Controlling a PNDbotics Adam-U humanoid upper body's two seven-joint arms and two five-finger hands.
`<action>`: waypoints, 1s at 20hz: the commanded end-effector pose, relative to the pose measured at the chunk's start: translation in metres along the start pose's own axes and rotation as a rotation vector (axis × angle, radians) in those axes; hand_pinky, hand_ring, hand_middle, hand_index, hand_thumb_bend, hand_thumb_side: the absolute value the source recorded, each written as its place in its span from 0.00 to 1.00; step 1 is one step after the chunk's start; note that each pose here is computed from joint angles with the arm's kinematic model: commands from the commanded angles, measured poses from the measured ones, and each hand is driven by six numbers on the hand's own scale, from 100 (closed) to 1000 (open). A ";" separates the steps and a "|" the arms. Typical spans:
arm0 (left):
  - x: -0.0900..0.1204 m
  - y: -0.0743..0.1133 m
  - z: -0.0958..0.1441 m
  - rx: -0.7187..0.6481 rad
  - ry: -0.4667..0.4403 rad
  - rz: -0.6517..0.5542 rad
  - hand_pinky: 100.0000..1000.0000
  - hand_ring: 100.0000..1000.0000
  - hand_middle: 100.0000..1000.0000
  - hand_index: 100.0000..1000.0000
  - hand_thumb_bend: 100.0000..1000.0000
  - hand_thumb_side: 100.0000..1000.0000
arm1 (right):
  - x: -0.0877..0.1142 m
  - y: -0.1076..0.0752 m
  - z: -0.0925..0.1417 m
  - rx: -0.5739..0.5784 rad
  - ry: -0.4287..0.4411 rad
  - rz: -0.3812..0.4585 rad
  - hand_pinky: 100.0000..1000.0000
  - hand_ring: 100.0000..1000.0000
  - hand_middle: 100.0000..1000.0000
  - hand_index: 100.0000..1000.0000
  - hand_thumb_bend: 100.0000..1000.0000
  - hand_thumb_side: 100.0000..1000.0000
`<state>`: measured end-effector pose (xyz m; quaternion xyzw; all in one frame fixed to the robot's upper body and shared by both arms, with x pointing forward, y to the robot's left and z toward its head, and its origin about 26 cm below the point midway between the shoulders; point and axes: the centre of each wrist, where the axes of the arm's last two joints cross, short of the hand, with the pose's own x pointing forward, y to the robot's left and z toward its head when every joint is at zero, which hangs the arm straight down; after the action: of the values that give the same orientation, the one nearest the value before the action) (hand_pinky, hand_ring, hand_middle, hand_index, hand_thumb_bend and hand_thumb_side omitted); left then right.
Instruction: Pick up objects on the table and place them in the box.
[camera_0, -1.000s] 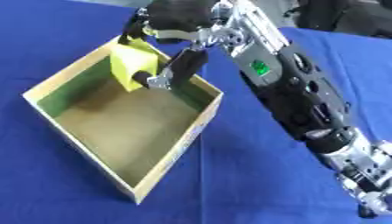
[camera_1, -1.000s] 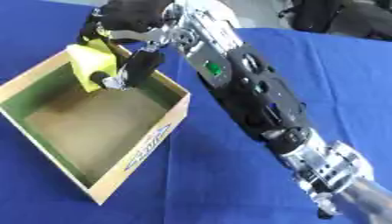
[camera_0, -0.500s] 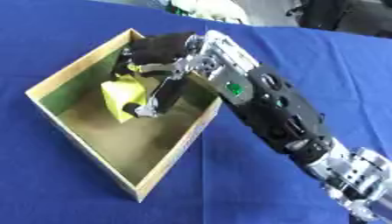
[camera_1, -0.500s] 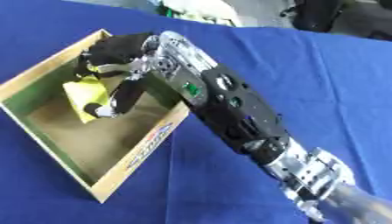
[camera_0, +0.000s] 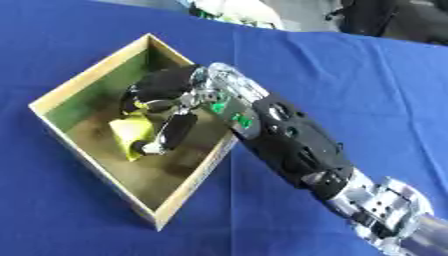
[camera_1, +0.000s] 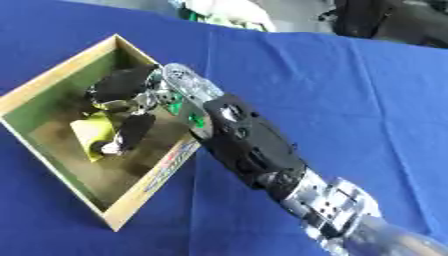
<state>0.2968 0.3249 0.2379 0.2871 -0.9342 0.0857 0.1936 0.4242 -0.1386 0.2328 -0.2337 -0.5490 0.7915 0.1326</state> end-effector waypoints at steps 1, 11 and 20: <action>0.006 0.001 -0.007 -0.009 -0.033 0.003 0.68 0.71 0.84 0.64 0.19 0.79 | -0.006 -0.005 0.006 0.066 0.014 0.077 0.80 0.90 0.78 0.89 0.18 0.74; 0.006 0.001 -0.007 -0.019 -0.026 -0.003 0.68 0.71 0.84 0.64 0.19 0.79 | -0.007 -0.011 0.015 0.053 0.064 0.158 0.87 0.96 0.86 0.99 0.51 0.90; 0.006 0.002 -0.007 -0.025 -0.026 -0.008 0.68 0.71 0.84 0.64 0.19 0.79 | -0.011 -0.025 0.032 -0.026 0.080 0.144 0.86 0.94 0.85 0.98 0.48 0.93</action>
<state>0.2969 0.3245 0.2376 0.2875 -0.9330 0.0782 0.2019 0.4197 -0.1539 0.2491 -0.2936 -0.5406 0.7803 0.1124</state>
